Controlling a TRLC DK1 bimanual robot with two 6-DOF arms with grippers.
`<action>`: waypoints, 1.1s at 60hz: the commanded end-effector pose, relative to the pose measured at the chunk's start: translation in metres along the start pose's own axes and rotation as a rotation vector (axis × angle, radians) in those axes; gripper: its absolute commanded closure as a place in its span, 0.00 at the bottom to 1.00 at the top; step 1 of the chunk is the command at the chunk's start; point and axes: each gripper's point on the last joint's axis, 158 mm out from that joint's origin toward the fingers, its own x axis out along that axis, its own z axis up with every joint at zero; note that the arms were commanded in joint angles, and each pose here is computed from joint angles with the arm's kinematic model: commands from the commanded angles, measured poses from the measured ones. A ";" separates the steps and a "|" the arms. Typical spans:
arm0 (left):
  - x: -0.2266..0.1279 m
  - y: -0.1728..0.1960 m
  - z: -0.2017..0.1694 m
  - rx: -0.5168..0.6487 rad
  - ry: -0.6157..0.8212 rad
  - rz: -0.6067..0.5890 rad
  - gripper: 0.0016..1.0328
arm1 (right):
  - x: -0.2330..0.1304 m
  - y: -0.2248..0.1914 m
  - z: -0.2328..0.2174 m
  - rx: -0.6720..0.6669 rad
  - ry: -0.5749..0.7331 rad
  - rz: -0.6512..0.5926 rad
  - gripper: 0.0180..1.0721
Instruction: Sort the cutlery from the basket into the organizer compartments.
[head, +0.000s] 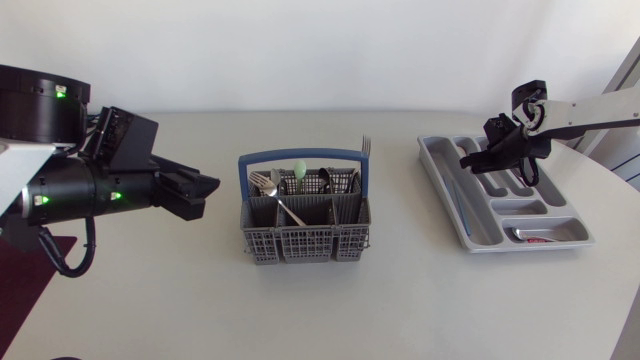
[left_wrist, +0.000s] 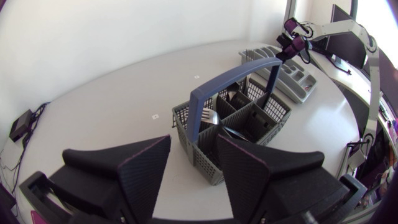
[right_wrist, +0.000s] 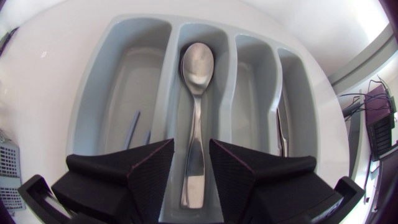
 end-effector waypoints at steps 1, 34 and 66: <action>0.000 0.000 -0.011 0.013 0.009 -0.008 0.49 | -0.028 0.013 0.004 -0.011 -0.031 -0.003 0.50; -0.003 -0.030 -0.020 -0.067 0.036 -0.223 0.49 | -0.168 0.123 -0.004 -0.225 -0.198 0.051 0.47; -0.002 -0.049 -0.005 -0.096 0.030 -0.262 0.47 | -0.176 0.160 -0.027 -0.270 -0.186 0.086 0.48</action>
